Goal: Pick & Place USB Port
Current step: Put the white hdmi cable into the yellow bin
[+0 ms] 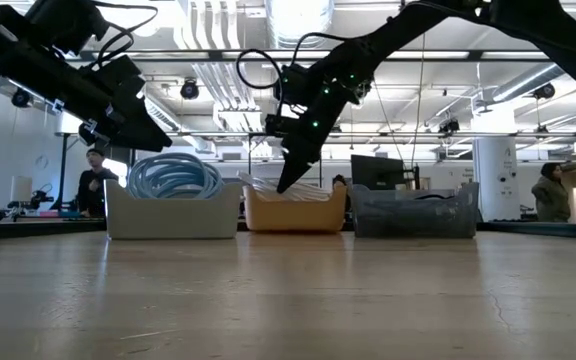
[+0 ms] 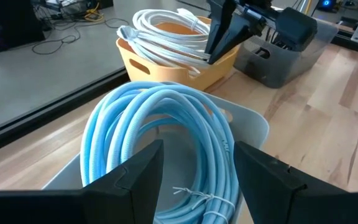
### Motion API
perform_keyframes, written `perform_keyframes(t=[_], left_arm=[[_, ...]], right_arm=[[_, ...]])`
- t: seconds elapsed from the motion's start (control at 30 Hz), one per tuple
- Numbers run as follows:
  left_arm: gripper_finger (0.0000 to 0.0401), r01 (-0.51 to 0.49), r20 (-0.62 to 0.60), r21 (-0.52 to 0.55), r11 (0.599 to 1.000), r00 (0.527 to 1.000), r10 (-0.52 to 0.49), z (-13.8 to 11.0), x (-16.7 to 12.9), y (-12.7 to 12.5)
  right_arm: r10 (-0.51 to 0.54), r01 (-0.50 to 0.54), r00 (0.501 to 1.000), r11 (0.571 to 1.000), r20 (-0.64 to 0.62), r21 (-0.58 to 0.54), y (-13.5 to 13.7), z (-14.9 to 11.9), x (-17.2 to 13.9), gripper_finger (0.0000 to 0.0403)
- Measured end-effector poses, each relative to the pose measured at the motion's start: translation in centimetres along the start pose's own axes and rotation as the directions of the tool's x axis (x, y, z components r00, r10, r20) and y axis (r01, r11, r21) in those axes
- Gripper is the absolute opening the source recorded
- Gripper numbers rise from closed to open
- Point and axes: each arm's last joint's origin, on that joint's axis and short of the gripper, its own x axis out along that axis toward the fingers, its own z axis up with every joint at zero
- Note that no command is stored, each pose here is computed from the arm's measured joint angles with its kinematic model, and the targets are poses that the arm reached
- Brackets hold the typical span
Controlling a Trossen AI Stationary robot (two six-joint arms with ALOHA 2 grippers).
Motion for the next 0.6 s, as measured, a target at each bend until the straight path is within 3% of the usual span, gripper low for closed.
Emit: perform_keyframes(t=[0.4, 0.6], left_arm=[[0.0200, 0.007, -0.002, 0.000, 1.000, 1.000, -0.007, 0.0, 0.0, 0.0], [0.0200, 0.015, -0.005, 0.000, 1.000, 1.000, -0.015, 0.0, 0.0, 0.0]], right_arm=[[0.011, -0.010, 0.999, 1.000, -0.041, 0.023, -0.5, -1.0, 1.8, 0.0016], [0.013, -0.012, 0.999, 1.000, -0.038, 0.005, -0.6, -1.0, 1.8, 0.0045]])
